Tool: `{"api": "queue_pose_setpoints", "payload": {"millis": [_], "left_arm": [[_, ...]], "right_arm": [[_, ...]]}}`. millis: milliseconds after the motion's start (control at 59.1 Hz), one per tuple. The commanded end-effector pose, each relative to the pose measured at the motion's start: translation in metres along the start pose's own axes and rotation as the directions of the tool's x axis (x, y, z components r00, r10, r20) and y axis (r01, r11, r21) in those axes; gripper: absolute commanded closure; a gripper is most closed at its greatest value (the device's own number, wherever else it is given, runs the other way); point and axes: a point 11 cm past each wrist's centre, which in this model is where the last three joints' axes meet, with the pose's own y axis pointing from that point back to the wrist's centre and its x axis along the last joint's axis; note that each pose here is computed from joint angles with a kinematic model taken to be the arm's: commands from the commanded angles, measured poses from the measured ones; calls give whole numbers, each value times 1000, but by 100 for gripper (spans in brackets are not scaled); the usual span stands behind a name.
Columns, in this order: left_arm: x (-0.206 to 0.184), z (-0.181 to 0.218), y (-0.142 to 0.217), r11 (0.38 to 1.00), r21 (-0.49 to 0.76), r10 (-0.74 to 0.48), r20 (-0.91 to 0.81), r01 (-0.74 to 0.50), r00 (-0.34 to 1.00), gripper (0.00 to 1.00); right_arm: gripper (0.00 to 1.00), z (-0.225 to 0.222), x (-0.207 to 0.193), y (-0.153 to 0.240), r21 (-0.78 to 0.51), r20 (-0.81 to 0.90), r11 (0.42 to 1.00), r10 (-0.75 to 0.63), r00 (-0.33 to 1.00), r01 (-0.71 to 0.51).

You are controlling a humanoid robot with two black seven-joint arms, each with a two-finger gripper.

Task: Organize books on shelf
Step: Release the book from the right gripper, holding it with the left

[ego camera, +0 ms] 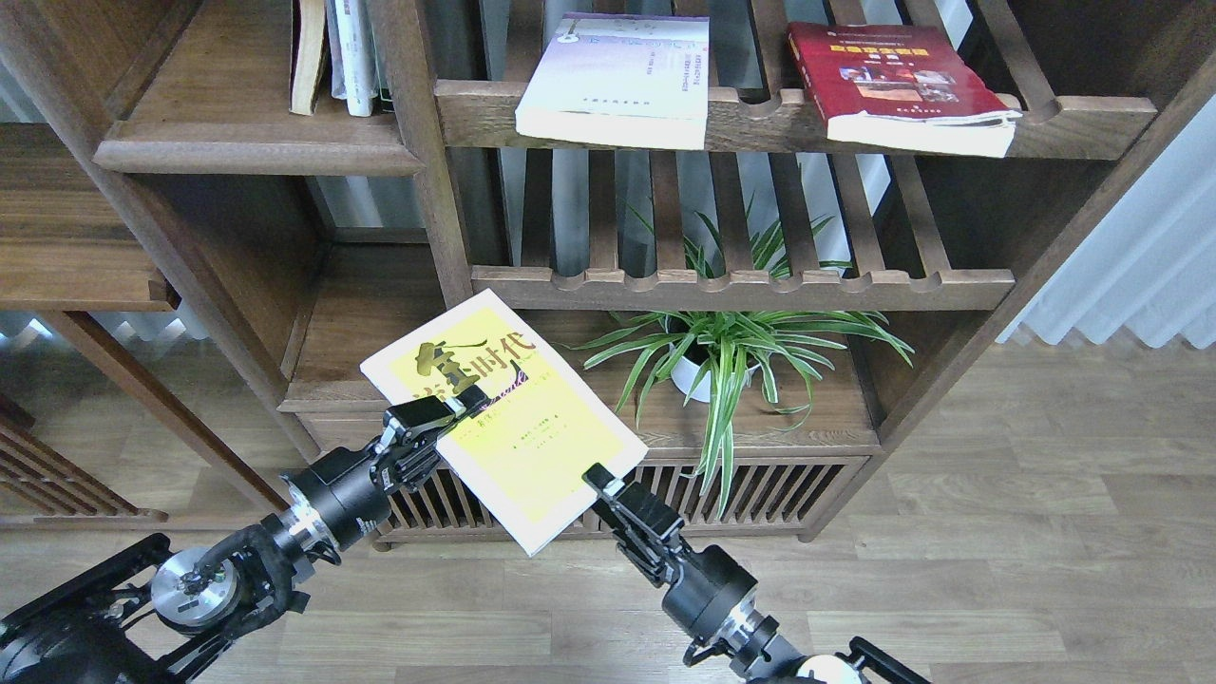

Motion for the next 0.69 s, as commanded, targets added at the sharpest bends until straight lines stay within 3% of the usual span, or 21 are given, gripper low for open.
{"api": "queue_pose_setpoints", "payload": {"millis": [0, 676], "left_arm": [[-11, -6, 8, 999, 2, -35, 14, 35, 999, 95], [28, -44, 74, 991, -18, 136, 256, -136, 957, 95]], "right_arm": [[2, -9, 8, 3, 25, -4, 999, 25, 1000, -25], [2, -31, 3, -4, 69, -25, 998, 16, 1000, -15]]}}
